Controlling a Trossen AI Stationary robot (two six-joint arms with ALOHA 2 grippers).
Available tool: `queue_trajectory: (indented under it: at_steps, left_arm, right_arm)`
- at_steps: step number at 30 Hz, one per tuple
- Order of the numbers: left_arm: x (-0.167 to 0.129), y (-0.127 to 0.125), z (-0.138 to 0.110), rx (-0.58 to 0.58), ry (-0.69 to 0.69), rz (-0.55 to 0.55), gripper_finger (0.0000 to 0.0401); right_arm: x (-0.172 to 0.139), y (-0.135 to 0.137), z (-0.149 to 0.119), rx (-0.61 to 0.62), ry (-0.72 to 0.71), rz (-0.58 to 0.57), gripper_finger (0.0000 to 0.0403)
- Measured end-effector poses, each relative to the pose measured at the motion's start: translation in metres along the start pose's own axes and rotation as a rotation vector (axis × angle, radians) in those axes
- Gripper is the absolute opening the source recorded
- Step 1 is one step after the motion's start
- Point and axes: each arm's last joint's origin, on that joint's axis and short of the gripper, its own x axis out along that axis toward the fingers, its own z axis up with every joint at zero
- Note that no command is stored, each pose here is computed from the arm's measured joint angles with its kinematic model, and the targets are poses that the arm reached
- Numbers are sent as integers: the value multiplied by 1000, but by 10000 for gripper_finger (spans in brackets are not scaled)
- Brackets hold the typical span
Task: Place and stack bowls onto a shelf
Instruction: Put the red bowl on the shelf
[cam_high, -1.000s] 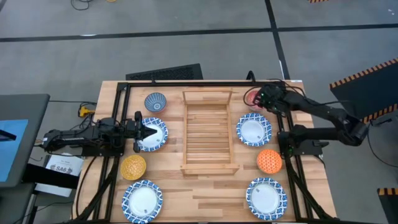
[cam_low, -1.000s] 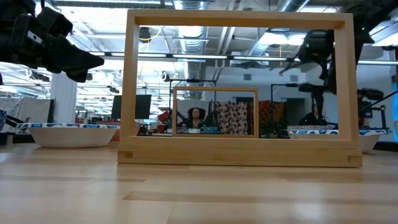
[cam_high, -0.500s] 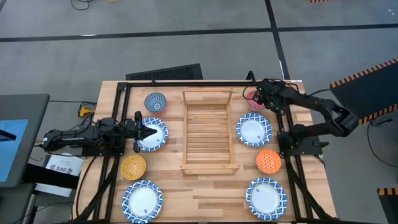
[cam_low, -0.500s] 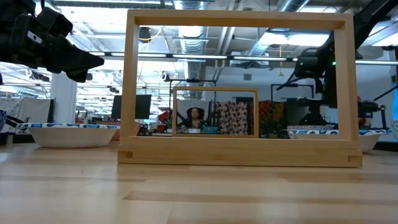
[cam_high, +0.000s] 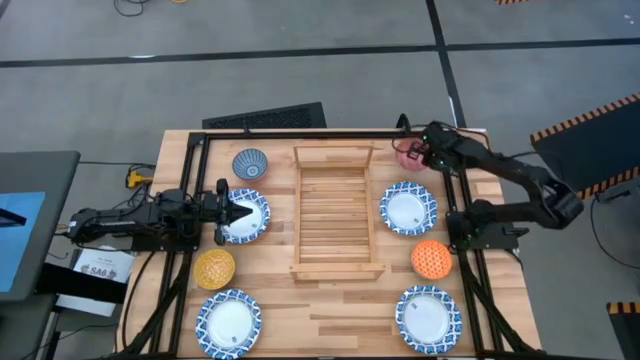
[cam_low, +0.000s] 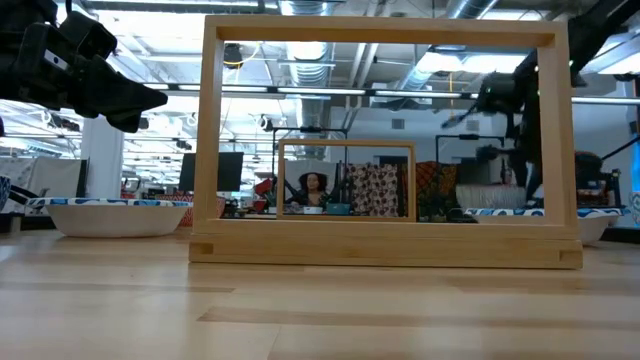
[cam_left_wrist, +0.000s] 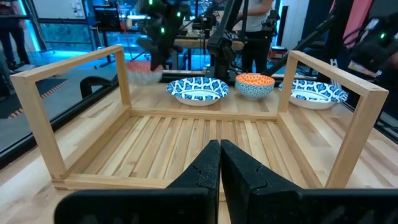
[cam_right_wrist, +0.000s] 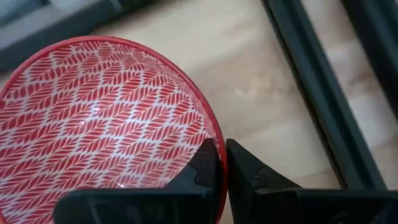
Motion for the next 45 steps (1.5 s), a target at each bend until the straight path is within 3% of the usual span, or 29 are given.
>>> queue_trajectory:
  at_steps: [5, 10, 14, 18, 23, 29, 33, 45]
  left_arm:
    - [0, 0, 0, 0, 0, 0, 0]
    - [0, 0, 0, 0, -1, 0, 0]
    - [0, 0, 0, 0, 0, 0, 0]
    - [0, 0, 0, 0, 0, 0, 0]
    - [0, 0, 0, 0, -1, 0, 0]
    - [0, 0, 0, 0, 0, 0, 0]
    - [0, 0, 0, 0, -1, 0, 0]
    - [0, 0, 0, 0, -1, 0, 0]
  right_arm:
    - [-38, 1, 15, -89, -48, 64, 35]
    - [-86, 5, 17, -321, 38, 160, 35]
    - [-111, 13, -1, -482, 203, 290, 35]
    - [-120, 33, -36, -572, 324, 411, 35]
    - [-113, 73, -87, -567, 320, 501, 35]
    - [-77, 124, -130, -441, 284, 556, 35]
    - [-48, 143, -141, -341, 267, 477, 35]
    - [-6, 187, -140, -349, 254, 326, 35]
